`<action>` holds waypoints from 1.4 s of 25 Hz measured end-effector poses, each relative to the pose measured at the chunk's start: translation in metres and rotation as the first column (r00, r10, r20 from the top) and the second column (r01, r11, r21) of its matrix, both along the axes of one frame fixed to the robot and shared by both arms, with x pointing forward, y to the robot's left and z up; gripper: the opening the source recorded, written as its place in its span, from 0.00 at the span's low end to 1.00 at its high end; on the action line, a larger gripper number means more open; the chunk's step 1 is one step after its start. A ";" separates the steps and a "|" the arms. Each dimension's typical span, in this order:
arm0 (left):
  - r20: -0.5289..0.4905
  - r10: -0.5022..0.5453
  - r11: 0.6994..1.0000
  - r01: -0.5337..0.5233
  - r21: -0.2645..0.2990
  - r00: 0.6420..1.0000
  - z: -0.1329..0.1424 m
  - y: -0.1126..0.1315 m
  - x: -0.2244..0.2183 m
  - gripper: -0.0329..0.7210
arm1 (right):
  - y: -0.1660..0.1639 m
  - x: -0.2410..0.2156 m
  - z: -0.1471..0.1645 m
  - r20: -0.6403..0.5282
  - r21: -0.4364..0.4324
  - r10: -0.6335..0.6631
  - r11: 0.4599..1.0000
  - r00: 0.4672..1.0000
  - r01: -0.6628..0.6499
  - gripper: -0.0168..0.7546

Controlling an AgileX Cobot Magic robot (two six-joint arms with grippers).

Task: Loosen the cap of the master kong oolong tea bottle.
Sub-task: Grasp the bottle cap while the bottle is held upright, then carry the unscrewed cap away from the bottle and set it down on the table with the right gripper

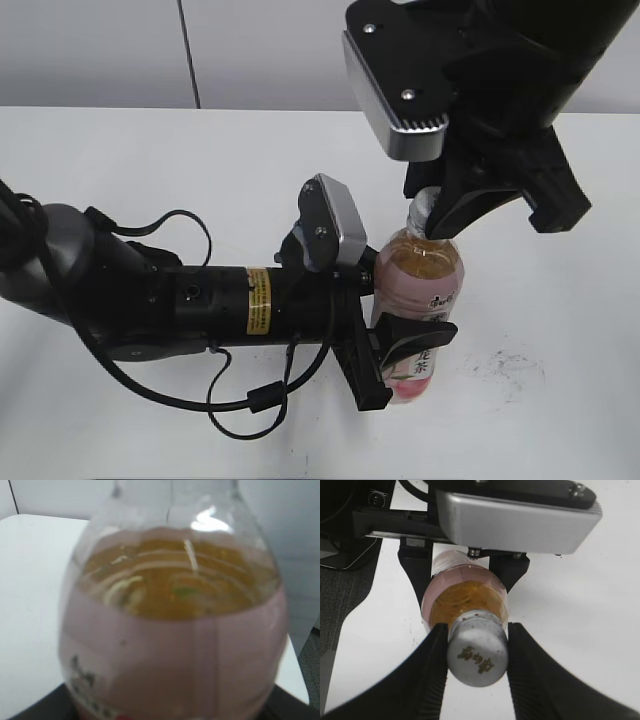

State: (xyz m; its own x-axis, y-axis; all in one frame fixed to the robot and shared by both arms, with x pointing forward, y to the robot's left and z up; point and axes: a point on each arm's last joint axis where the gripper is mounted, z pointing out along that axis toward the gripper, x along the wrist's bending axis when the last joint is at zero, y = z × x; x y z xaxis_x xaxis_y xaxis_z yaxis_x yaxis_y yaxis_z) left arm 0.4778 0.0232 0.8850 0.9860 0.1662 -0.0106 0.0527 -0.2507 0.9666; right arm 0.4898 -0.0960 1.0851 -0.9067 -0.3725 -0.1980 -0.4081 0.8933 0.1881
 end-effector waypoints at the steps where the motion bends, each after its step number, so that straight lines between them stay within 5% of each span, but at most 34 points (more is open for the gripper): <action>1: 0.000 0.000 1.000 0.000 0.000 1.000 0.000 0.000 0.000 0.55 | 0.000 0.000 0.000 0.000 0.000 0.000 1.000 1.000 0.000 0.37; 10: 0.000 0.000 1.000 0.000 0.000 1.000 0.000 0.000 0.000 0.55 | 0.009 0.001 0.033 0.032 0.133 -0.027 0.991 0.999 0.023 0.37; 13: 0.000 0.000 1.000 0.000 0.000 1.000 0.000 0.000 0.000 0.55 | 0.007 -0.001 0.040 -0.027 0.164 -0.224 0.961 0.974 0.225 0.37; 14: 0.000 0.000 1.000 0.000 0.000 1.000 0.000 0.000 0.000 0.55 | 0.003 0.001 0.040 -0.058 0.154 -0.361 0.918 0.931 0.366 0.37; 16: 0.000 0.000 1.000 0.000 0.000 1.000 0.000 0.000 0.000 0.55 | -0.007 0.008 0.038 -0.084 0.120 -0.644 0.751 0.760 0.649 0.37; 18: 0.000 0.000 1.000 0.000 0.000 1.000 0.000 0.000 0.000 0.55 | -0.024 0.016 0.031 -0.092 0.094 -0.848 0.514 0.521 0.853 0.37; 22: 0.000 0.000 1.000 0.000 0.000 1.000 0.000 0.000 0.000 0.55 | -0.058 0.022 0.004 -0.129 0.007 -0.984 0.125 0.125 0.992 0.37; 27: 0.000 0.000 1.000 0.000 0.000 1.000 0.000 0.000 0.000 0.55 | -0.080 0.010 -0.060 -0.118 -0.121 -0.992 -0.028 -0.042 0.992 0.37; 31: 0.000 -0.001 1.000 0.001 0.000 1.000 0.000 0.000 0.000 0.55 | -0.106 0.003 -0.105 -0.125 -0.143 -0.978 -0.150 -0.168 0.978 0.37; 35: 0.000 -0.001 1.000 0.001 0.000 1.000 0.000 0.000 0.000 0.55 | -0.120 0.002 -0.134 -0.126 -0.149 -0.968 -0.199 -0.218 0.969 0.37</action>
State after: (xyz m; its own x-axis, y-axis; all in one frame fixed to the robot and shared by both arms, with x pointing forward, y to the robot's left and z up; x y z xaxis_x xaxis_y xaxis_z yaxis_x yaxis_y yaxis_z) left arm 0.4777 0.0232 0.8850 0.9862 0.1650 -0.0101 0.0519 -0.2511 0.9666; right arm 0.4921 -0.2155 0.9508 -0.1867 0.9821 -0.0244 0.9767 0.1882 0.1031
